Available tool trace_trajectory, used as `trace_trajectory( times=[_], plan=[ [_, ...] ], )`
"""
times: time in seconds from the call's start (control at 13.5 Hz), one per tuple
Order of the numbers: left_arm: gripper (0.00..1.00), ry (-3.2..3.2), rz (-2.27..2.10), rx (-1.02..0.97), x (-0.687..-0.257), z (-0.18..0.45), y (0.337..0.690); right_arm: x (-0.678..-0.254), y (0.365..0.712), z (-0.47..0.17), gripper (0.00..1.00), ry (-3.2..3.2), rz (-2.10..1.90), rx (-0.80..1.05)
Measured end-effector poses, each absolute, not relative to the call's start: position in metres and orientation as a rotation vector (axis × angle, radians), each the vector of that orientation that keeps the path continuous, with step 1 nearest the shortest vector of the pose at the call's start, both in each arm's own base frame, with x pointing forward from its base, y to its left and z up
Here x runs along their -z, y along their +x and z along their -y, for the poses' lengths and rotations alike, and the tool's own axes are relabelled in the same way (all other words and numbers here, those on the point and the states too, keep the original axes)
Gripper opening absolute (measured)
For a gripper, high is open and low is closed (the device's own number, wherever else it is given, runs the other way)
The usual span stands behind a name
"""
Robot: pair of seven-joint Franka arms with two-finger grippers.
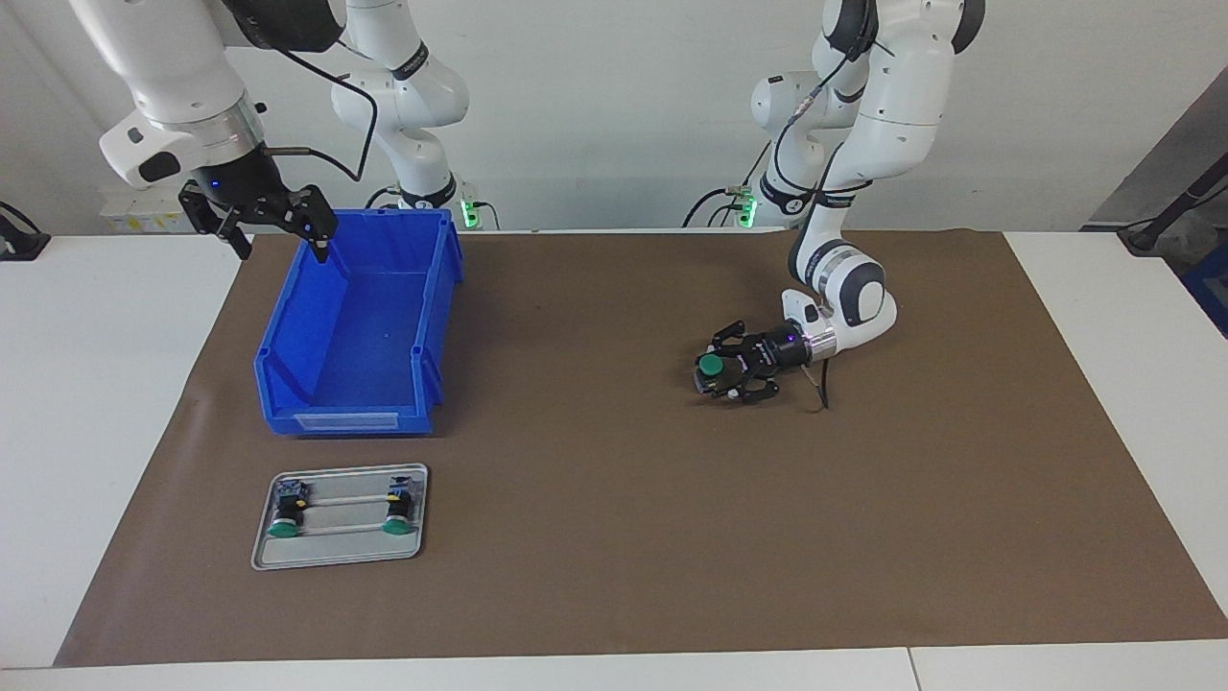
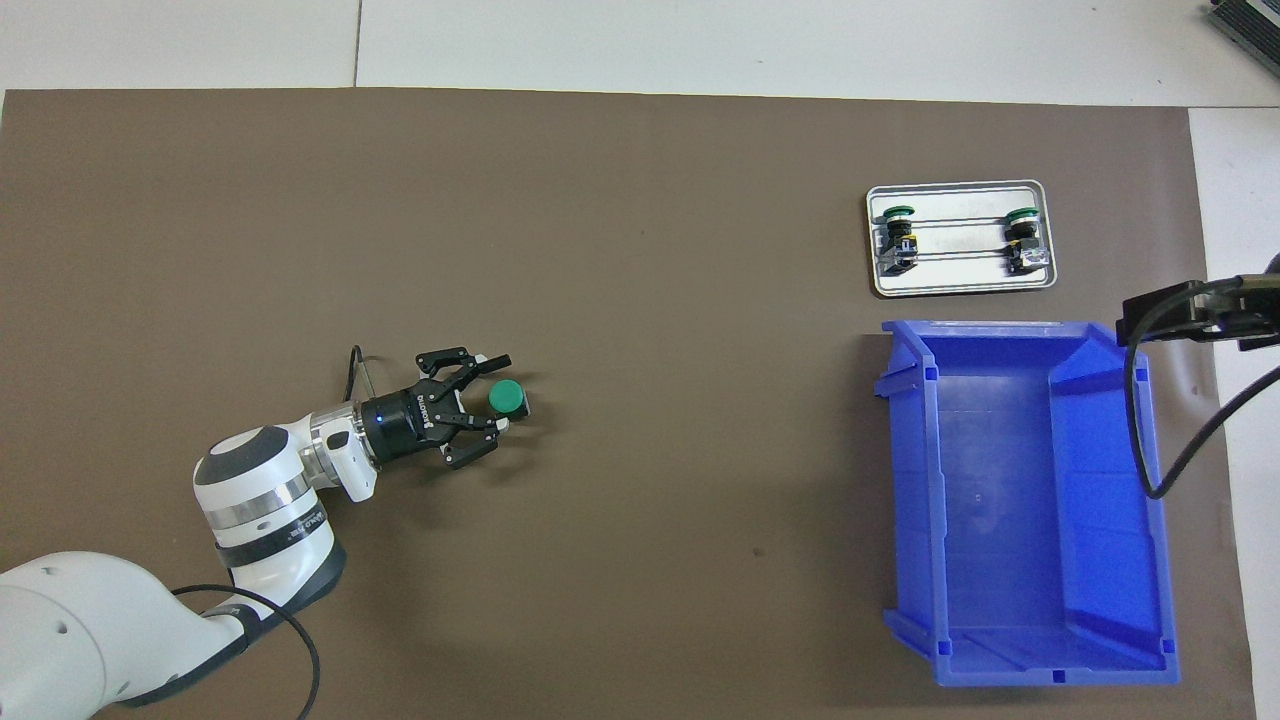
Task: Place and press button with both arms
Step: 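Lower the green button onto the table and open the left gripper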
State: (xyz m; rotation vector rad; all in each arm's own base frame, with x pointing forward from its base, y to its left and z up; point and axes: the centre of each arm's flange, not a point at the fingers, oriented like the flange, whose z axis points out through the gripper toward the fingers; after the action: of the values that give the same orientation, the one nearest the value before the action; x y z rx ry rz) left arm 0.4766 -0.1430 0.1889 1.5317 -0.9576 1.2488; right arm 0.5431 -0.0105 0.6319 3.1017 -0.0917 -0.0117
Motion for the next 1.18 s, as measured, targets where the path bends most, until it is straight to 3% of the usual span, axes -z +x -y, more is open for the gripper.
trace_trajectory(
  times=[0.22, 1.18],
  plan=[
    [0.98, 1.532, 0.957, -1.248, -0.189, 0.143, 0.476, -0.632, 0.543, 0.011, 1.00, 3.102, 0.092, 0.012],
    [0.98, 1.551, 0.952, -1.204, -0.176, 0.145, 0.457, -0.632, 0.543, 0.011, 1.00, 3.102, 0.092, 0.012]
  ],
)
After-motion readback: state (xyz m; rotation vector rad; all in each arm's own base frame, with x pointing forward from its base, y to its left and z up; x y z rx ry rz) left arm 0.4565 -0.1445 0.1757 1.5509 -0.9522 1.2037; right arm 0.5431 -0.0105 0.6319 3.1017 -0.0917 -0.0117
